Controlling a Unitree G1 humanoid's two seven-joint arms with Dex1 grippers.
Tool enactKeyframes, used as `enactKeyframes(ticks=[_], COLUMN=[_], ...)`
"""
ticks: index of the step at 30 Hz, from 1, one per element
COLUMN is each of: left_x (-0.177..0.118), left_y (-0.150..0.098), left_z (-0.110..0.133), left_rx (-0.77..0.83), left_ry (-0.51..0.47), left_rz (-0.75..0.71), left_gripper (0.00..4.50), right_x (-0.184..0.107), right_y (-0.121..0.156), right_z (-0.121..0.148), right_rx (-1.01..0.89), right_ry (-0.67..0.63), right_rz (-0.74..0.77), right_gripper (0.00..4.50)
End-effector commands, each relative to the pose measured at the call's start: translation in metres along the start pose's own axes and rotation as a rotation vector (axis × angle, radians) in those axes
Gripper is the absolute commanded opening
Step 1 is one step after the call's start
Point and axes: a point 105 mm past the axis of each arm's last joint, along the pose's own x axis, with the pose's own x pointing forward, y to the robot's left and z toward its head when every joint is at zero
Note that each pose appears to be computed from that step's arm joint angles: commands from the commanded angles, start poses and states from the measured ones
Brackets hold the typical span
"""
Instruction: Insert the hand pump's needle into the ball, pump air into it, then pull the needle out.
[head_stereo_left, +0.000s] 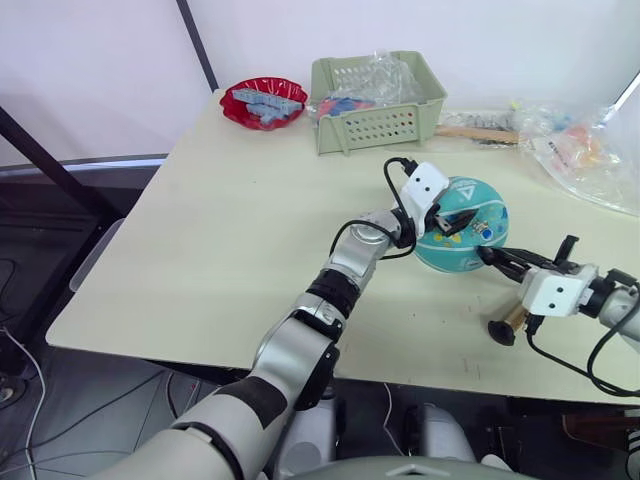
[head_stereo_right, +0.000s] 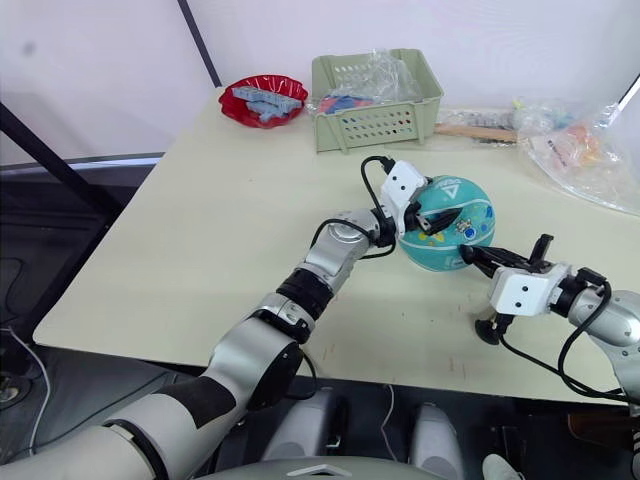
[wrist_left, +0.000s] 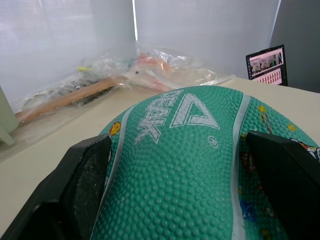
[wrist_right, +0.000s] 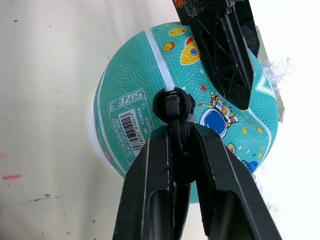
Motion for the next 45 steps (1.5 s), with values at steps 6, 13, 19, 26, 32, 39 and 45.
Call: enactKeyframes(ticks=[6, 13, 19, 26, 32, 39, 45], left_x=[-0.032, -0.029, -0.025, -0.019, -0.015, -0.013, -0.015], left_y=[0.003, -0.001, -0.005, -0.008, -0.010, -0.007, -0.002], left_z=[-0.104, -0.101, -0.094, -0.077, -0.055, -0.020, 0.020], left_rx=[-0.105, -0.113, -0.125, -0.145, -0.154, -0.138, -0.084], left_ry=[0.351, 0.335, 0.297, 0.224, 0.135, 0.019, -0.082], left_rz=[0.109, 0.091, 0.068, 0.031, -0.014, -0.062, -0.122], left_gripper=[4.50, 4.50, 4.50, 4.50, 4.50, 4.50, 4.50], right_x=[-0.011, -0.014, -0.016, -0.016, -0.011, -0.011, -0.013], right_y=[-0.019, -0.019, -0.018, -0.018, -0.009, -0.017, -0.029], right_z=[0.038, 0.036, 0.028, 0.012, -0.006, -0.018, -0.029], right_rx=[-0.115, -0.109, -0.068, 0.066, 0.132, 0.208, 0.249], right_ry=[-0.115, -0.106, -0.091, -0.050, 0.015, 0.049, 0.082], right_rz=[-0.039, -0.037, -0.054, -0.136, -0.198, -0.320, -0.412], right_gripper=[0.05, 0.05, 0.05, 0.05, 0.05, 0.05, 0.05])
